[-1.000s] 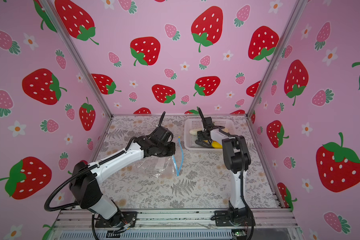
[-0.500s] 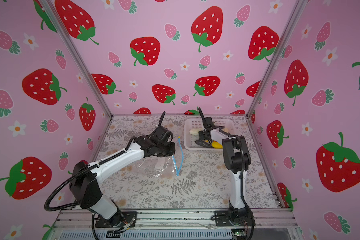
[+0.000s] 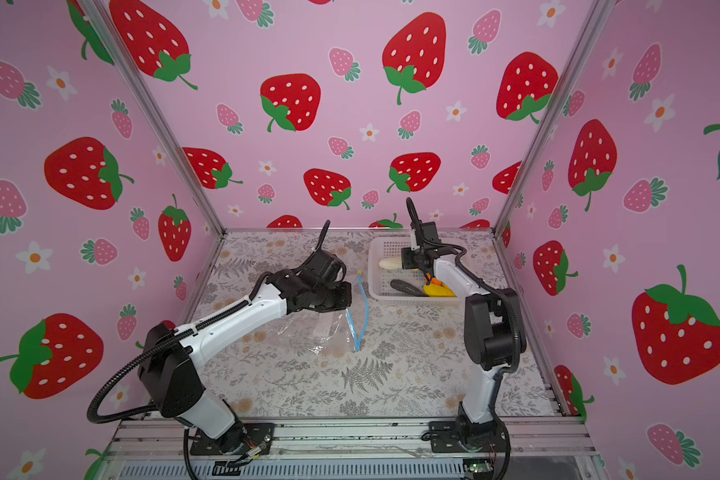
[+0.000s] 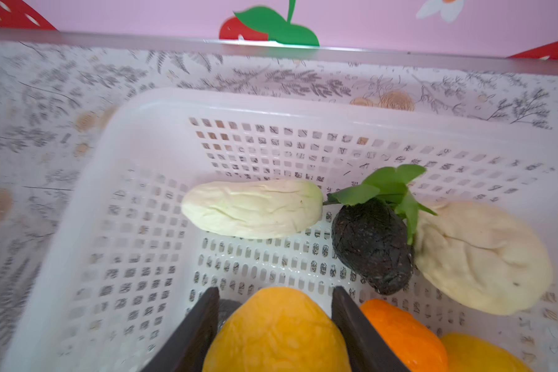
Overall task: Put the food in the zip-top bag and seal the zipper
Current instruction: 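Grasp the yellow lemon with the right gripper and lift it, then carry the lemon to the open bag and release it inside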
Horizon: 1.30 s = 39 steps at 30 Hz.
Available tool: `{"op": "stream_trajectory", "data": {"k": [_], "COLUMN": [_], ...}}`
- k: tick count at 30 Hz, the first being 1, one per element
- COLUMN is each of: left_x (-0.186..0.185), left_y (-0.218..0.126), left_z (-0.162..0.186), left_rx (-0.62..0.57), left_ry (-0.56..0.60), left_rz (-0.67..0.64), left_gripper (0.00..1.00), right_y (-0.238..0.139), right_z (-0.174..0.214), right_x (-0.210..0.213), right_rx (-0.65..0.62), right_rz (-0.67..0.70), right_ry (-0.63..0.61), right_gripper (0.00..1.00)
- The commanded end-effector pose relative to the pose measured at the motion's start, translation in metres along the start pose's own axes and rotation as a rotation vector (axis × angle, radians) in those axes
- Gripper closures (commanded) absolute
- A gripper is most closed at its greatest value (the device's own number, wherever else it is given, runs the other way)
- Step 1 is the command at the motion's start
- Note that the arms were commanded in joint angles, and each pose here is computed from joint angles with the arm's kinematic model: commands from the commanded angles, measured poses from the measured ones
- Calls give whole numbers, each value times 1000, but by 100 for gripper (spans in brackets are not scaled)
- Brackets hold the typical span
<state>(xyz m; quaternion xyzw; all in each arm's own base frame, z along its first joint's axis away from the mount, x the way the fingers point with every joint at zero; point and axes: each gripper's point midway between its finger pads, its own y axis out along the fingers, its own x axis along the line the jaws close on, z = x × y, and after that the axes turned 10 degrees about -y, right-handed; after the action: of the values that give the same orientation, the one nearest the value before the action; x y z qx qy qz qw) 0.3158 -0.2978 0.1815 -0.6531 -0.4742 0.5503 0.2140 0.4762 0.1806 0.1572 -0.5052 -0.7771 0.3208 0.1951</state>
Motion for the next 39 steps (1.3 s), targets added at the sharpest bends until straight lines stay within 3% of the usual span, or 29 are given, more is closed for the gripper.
{"op": "stream_trajectory", "data": {"k": [1,9,17,26,39], "left_x": [-11,-17,-19,-24,-25], "left_y": [-3,-5,-11,-21,-33], "left_z": [-7,-8,-11,-12,-4], "left_rx": [0,5,-14,-27,-17], "left_ry": [-24,-44,-54,-77,-99], "left_rz": [21,46,56,87,143], "left_gripper": [100,100,100,100,100], "right_y": [-31,-104,-155,-144,-101], "right_z": [2,13,33,59,90], "right_x": [21,98,161,209,209], "right_rx": [-67,-249,-374,-352,-231], "right_rz": [-120,-466,-668,-796,-735], "right_ry": [33,26,-48,-73,-70], "right_gripper": [44,47,48,51,51]}}
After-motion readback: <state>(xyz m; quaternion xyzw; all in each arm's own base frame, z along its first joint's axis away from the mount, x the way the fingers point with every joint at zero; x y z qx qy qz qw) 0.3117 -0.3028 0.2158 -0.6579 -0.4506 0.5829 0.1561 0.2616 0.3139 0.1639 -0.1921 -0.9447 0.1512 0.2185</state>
